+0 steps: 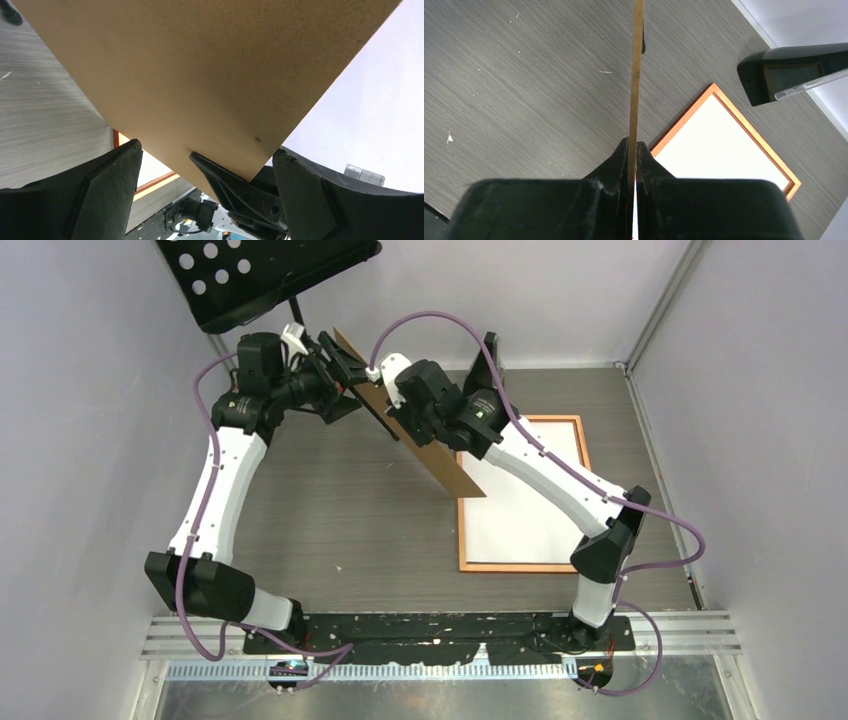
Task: Put the photo into the frame
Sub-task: Turn over the photo frame item.
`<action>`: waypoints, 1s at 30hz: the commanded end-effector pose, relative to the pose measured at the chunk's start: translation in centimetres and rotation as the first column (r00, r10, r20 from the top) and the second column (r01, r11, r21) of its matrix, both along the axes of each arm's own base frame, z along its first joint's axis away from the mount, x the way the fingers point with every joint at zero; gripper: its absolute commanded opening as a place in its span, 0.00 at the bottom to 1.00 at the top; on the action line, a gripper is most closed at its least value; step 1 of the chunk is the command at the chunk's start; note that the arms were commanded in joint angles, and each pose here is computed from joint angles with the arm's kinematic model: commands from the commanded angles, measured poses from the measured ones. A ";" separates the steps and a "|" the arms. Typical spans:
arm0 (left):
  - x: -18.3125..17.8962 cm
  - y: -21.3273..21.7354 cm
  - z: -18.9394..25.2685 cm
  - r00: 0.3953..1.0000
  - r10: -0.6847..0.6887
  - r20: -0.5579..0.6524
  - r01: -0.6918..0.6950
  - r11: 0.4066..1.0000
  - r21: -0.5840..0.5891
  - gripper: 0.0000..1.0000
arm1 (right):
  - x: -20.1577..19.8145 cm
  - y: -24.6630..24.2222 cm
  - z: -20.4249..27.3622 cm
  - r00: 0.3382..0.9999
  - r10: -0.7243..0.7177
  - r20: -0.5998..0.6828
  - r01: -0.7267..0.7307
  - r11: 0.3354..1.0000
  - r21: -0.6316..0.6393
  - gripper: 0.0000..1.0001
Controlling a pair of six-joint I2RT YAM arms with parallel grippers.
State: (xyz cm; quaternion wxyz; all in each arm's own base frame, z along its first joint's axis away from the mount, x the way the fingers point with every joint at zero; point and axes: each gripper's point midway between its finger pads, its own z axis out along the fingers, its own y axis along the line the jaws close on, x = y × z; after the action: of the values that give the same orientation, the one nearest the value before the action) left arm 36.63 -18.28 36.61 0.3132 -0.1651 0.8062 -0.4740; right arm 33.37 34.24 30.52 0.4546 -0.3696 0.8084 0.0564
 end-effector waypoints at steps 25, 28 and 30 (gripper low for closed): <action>-0.5 -0.3 -2.4 0.999 0.039 -0.033 -0.041 0.997 -0.073 0.89 | -1.7 7.3 -1.5 0.995 0.064 0.078 -0.062 0.998 -0.027 0.17; -0.5 -0.7 -2.8 0.999 0.032 -0.036 -0.034 0.997 -0.071 0.83 | -2.0 7.7 -1.4 0.993 0.062 0.097 -0.058 0.997 -0.041 0.18; -0.4 -0.8 -2.8 0.999 0.030 -0.033 -0.032 0.997 -0.073 0.79 | -2.0 7.7 -1.3 0.993 0.058 0.107 -0.054 0.998 -0.046 0.19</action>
State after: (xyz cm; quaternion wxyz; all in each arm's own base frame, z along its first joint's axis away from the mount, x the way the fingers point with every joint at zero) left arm 36.17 -18.47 31.47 0.2685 -0.2195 0.8095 -0.4738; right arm 32.63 39.42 27.97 0.4675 -0.3967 0.7900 0.0016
